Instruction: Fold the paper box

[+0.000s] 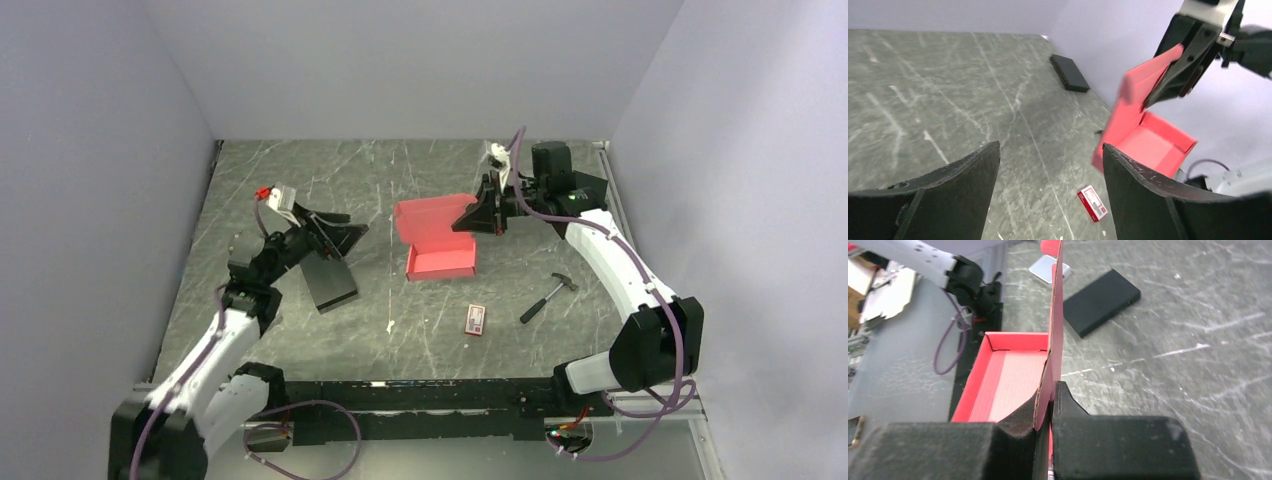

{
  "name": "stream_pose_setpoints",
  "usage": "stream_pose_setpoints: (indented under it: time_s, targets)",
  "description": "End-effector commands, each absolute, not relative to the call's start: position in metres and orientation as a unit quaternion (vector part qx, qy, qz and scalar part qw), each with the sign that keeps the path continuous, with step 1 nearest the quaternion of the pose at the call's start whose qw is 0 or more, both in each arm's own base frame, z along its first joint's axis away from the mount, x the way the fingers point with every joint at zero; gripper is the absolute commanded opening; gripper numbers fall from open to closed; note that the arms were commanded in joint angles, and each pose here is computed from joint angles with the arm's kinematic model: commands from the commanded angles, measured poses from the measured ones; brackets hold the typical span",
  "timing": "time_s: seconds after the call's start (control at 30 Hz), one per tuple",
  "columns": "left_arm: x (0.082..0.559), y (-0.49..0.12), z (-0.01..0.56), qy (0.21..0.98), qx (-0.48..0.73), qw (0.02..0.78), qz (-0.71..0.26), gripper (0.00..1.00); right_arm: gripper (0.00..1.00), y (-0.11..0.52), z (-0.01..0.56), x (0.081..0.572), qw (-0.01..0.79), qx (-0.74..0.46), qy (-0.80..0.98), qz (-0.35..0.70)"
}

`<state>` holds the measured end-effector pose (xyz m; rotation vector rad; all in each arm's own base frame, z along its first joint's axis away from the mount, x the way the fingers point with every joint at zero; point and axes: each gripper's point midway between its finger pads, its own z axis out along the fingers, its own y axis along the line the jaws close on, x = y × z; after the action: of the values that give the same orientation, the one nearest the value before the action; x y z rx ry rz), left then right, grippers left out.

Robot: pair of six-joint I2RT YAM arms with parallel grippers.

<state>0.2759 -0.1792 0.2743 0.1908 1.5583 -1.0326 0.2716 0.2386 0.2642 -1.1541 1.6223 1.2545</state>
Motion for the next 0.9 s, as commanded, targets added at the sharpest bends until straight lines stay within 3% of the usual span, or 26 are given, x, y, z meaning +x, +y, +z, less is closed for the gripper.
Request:
stream_pose_setpoints:
  time_s: [0.0,0.13,0.43,0.87]
  targets:
    - [0.249,-0.199,0.316,0.539,0.235,0.596,-0.547,0.78,0.00,0.237,0.318,0.240,0.391,-0.494,0.544,0.554]
    - [0.254,-0.207,0.313,0.502,0.285,0.560,-0.594,0.75,0.00,0.237,0.328,0.233,0.384,-0.497,0.529,0.571]
    - [0.244,-0.228,0.319,0.471,0.391,0.528,-0.589,0.77,0.00,0.236,0.347,0.212,0.364,-0.507,0.487,0.611]
    - [0.230,-0.259,0.319,0.442,0.434,0.492,-0.611,0.71,0.00,0.246,0.341,0.207,0.345,-0.513,0.481,0.622]
